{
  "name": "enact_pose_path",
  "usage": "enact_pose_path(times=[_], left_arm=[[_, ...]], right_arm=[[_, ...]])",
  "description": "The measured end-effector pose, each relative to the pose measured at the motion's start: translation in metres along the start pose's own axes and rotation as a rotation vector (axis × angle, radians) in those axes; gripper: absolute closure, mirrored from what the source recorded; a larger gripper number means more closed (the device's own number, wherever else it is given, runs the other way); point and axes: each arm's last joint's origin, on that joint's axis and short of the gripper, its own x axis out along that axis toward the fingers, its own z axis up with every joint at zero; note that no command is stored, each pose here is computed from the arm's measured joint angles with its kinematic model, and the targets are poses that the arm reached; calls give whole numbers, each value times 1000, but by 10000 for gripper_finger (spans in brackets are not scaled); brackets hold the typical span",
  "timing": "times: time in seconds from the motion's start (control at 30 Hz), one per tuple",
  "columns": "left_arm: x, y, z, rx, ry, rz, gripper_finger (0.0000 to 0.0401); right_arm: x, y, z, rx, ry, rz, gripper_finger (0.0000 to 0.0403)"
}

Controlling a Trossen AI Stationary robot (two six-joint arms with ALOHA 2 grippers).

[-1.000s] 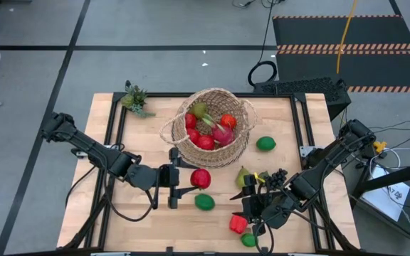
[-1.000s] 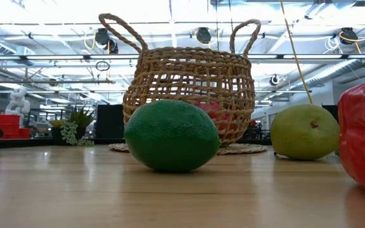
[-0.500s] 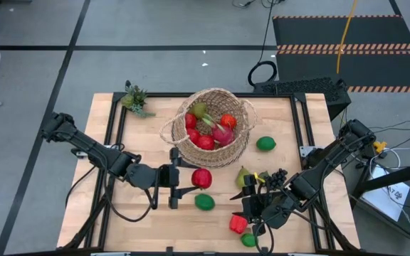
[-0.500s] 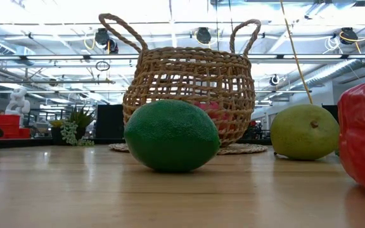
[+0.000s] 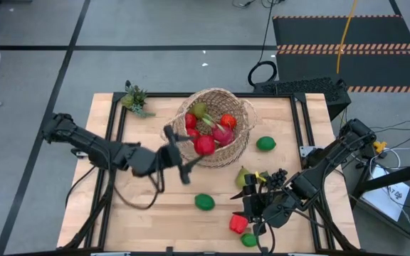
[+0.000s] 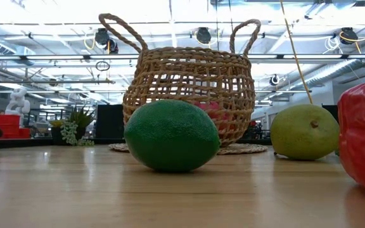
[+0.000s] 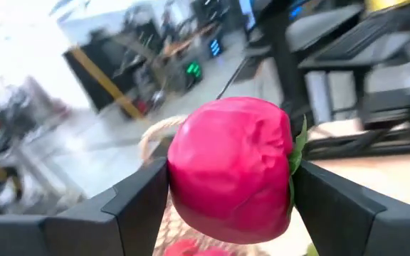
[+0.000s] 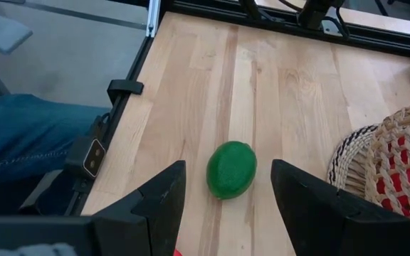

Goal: Build produce basket
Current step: Put the red tomato into the basket

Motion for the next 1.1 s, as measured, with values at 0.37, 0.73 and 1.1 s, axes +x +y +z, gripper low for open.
enact_pose_path(times=[0.37,0.73,1.1], left_arm=[[44,72,-10,-122,256,-57,121],[93,118,-57,-221,421,-50,121],[129,123,-111,-177,619,34,121]], right_arm=[[-8,-5,3,9,-29,-42,202],[-9,-6,2,0,-14,-47,202],[-9,-7,-2,13,14,-56,202]])
